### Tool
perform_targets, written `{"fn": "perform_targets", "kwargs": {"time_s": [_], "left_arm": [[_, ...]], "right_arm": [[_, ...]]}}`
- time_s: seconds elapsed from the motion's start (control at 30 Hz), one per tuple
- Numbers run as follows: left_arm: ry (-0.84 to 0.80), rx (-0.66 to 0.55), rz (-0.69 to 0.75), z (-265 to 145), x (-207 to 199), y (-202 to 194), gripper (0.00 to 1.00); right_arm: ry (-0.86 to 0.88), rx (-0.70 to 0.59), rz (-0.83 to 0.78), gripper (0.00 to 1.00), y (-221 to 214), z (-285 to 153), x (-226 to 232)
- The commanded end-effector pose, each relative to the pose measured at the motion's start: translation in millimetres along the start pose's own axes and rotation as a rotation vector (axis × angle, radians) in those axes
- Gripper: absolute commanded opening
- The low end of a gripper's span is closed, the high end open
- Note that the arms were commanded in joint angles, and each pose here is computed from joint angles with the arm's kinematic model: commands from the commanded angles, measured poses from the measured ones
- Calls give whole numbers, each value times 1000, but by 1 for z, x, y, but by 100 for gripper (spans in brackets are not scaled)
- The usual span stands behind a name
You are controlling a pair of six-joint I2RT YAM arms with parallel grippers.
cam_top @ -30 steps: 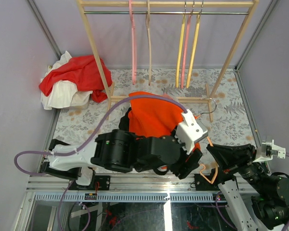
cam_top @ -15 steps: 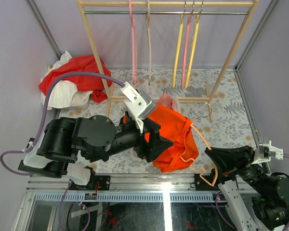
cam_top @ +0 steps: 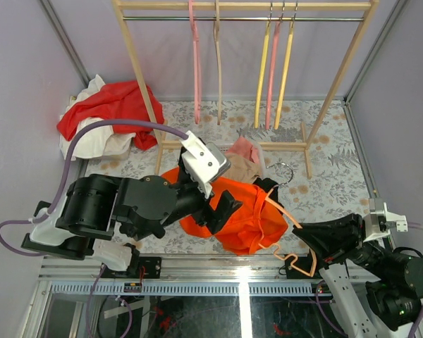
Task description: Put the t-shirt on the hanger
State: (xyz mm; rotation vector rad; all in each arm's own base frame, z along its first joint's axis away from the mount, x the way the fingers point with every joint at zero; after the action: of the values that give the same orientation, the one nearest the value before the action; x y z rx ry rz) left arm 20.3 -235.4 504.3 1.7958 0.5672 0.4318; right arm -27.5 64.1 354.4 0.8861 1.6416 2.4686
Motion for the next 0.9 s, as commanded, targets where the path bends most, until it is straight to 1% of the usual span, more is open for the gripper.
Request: {"fn": "perform_targets", "kwargs": {"time_s": [0.0,0.2,0.37,0.43,0.73,0.8,0.87], "left_arm": [[-15,-51,50,-13,11,5,77],[-140,6,96,-6,-3,-5,77],[-198,78,140,8,-17,-15,77],[-206,92,145,11,-20,-17,75],[-234,115,147,23,-26,-20,44],[-242,125,150,28,-27,-21,33],[-236,135,152,31,-28,-22,19]], "right_arm": [[171,6,-20,0,13,8,14],[225,24,-15,0,16,12,15],[258,28,-8,0,20,17,15],[271,26,-14,0,22,18,16],[286,23,4,0,25,26,10],[285,22,8,0,26,28,9],[276,24,11,0,28,30,8]]}}
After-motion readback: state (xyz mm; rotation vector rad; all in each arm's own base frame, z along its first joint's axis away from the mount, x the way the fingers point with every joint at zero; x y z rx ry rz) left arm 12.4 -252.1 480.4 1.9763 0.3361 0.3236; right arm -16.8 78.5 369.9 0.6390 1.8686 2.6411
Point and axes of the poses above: each gripper's point midway between its finger pads, its own z axis out along the fingers, its own x axis along the line the jaws close on, y = z × x, the point moved 10 cm from there along -z, back along the fingers, and after that the axes turned 3 degrees about z, right-handed, at the moved point
